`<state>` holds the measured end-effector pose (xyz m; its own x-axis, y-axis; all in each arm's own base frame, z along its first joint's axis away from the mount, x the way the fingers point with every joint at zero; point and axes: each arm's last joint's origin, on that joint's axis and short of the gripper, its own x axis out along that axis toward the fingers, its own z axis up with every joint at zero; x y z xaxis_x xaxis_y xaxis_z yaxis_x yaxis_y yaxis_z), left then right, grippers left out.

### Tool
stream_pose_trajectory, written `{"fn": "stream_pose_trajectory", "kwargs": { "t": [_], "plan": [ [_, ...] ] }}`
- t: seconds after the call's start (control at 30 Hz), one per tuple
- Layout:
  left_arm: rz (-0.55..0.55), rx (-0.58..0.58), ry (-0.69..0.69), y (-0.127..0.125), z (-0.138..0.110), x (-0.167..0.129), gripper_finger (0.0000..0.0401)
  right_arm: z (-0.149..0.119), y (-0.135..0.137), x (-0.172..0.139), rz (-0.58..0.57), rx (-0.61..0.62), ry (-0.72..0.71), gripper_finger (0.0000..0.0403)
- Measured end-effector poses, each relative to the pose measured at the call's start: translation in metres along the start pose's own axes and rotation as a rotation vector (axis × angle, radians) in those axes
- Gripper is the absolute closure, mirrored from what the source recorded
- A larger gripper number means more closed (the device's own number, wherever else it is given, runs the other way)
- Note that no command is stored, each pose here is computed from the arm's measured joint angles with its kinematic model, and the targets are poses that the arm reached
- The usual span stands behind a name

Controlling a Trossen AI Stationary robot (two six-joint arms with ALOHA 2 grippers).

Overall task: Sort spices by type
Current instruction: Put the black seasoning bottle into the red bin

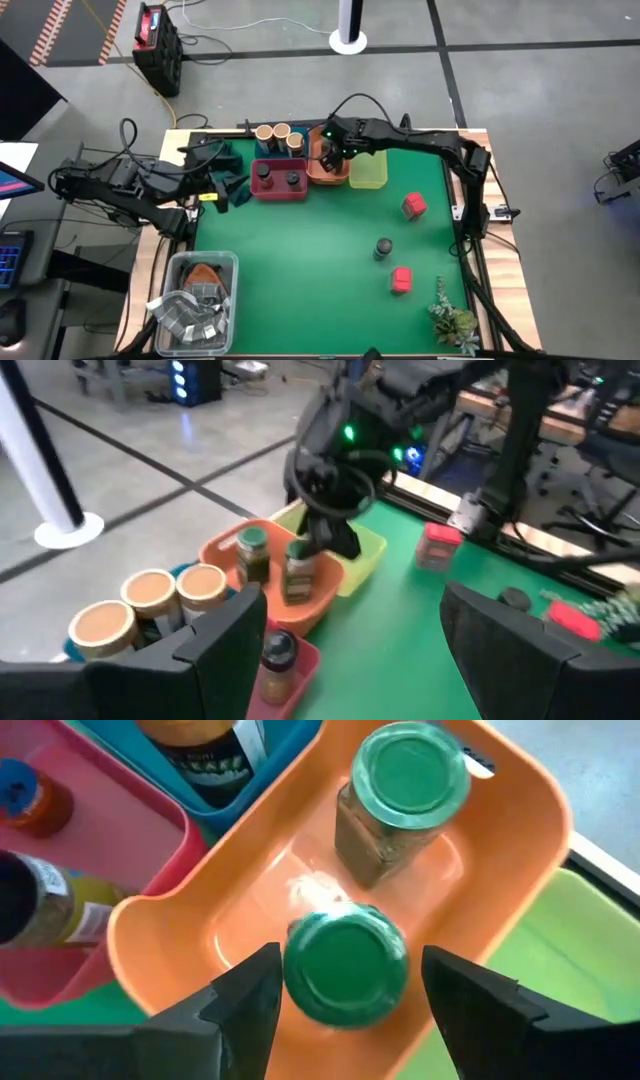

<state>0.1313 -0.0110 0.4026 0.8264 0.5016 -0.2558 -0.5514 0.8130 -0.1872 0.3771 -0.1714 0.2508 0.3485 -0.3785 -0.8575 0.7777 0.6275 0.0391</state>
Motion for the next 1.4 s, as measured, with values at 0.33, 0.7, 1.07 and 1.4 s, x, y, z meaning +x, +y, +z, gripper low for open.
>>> {"fn": "stream_pose_trajectory", "kwargs": {
  "t": [0.33, 0.7, 1.07, 1.4],
  "plan": [
    [-0.097, -0.018, 0.076, -0.014, -0.010, 0.014, 0.0118, -0.003, 0.005, -0.059, 0.061, -0.022, -0.076, 0.0136],
    [-0.243, 0.017, 0.160, -0.067, -0.029, 0.068, 0.0118, -0.035, 0.018, -0.134, 0.071, -0.072, -0.097, 0.0136],
    [-0.409, -0.142, 0.185, -0.106, -0.044, 0.102, 0.0118, -0.088, 0.049, -0.169, -0.003, -0.158, -0.053, 0.0137],
    [-0.474, -0.146, 0.165, -0.128, -0.040, 0.101, 0.0118, -0.144, 0.070, -0.198, -0.135, -0.210, -0.096, 0.0137]
  ]
}}
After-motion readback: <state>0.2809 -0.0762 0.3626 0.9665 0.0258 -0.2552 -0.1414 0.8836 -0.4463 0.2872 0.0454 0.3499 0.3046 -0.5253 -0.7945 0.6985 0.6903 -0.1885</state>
